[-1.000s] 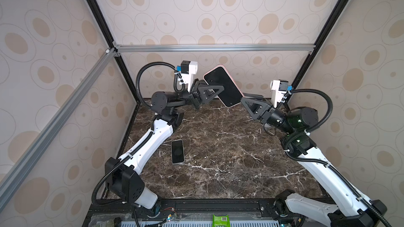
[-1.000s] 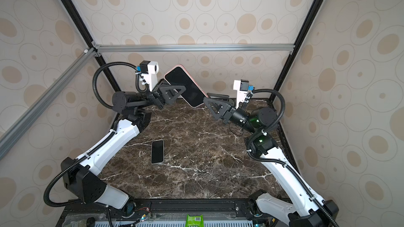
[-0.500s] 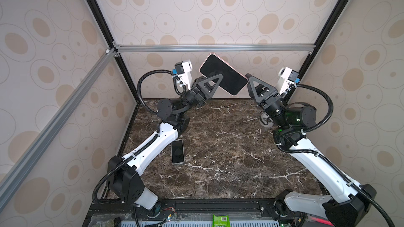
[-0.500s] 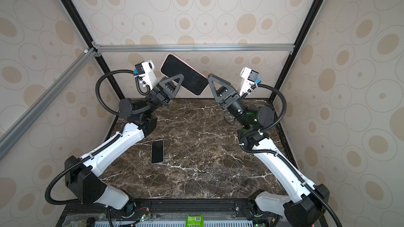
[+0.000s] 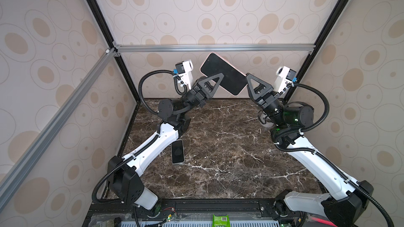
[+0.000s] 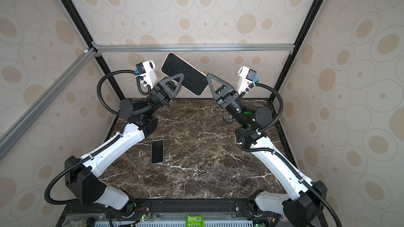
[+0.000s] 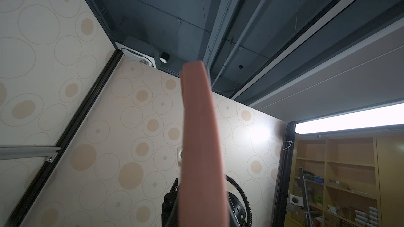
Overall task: Take the phone out of the phone case
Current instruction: Remove the phone case from the phone.
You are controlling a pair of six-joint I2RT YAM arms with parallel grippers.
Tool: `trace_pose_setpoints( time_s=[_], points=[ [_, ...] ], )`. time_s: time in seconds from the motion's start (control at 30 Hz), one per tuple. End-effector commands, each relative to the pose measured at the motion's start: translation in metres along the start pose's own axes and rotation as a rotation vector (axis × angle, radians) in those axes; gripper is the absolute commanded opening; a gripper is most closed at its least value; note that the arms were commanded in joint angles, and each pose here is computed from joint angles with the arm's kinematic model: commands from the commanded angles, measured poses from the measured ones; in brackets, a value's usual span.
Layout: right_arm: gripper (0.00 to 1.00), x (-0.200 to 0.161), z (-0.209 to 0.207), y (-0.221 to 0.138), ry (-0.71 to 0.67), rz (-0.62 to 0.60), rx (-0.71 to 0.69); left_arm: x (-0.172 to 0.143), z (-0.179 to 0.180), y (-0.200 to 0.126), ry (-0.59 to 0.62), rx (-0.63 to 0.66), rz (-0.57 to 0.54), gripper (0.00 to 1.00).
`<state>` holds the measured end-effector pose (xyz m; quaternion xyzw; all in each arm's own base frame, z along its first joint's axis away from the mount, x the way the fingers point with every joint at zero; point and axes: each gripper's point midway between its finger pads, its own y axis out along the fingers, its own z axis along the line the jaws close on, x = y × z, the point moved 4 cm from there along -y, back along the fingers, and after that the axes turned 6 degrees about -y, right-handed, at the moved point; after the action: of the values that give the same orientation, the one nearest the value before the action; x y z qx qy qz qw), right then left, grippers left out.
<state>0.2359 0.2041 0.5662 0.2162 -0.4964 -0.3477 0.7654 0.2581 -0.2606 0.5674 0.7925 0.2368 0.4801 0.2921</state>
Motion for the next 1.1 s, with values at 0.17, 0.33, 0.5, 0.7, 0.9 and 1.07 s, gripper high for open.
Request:
trace_pose_setpoints(
  time_s=[0.17, 0.33, 0.5, 0.7, 0.9, 1.07],
  points=[
    [0.0, 0.008, 0.021, 0.005, 0.183, -0.042, 0.109, 0.009, -0.002, 0.015, 0.107, -0.145, 0.037, 0.0],
    [0.0, 0.01, 0.029, 0.006, 0.203, -0.036, 0.121, 0.0, 0.028, 0.018, 0.11, -0.127, 0.098, 0.0],
    [0.0, 0.008, 0.032, 0.006, 0.224, -0.026, 0.123, -0.006, 0.05, 0.017, 0.118, -0.101, 0.138, 0.0],
    [0.0, -0.002, 0.032, 0.008, 0.254, -0.003, 0.129, -0.012, 0.072, 0.016, 0.11, -0.097, 0.186, 0.0],
    [0.0, -0.011, 0.036, 0.012, 0.276, 0.021, 0.147, -0.013, 0.091, 0.016, 0.102, -0.107, 0.227, 0.0],
    [0.0, -0.02, 0.04, 0.012, 0.273, 0.052, 0.154, -0.008, 0.101, 0.016, 0.105, -0.12, 0.269, 0.0]
  ],
)
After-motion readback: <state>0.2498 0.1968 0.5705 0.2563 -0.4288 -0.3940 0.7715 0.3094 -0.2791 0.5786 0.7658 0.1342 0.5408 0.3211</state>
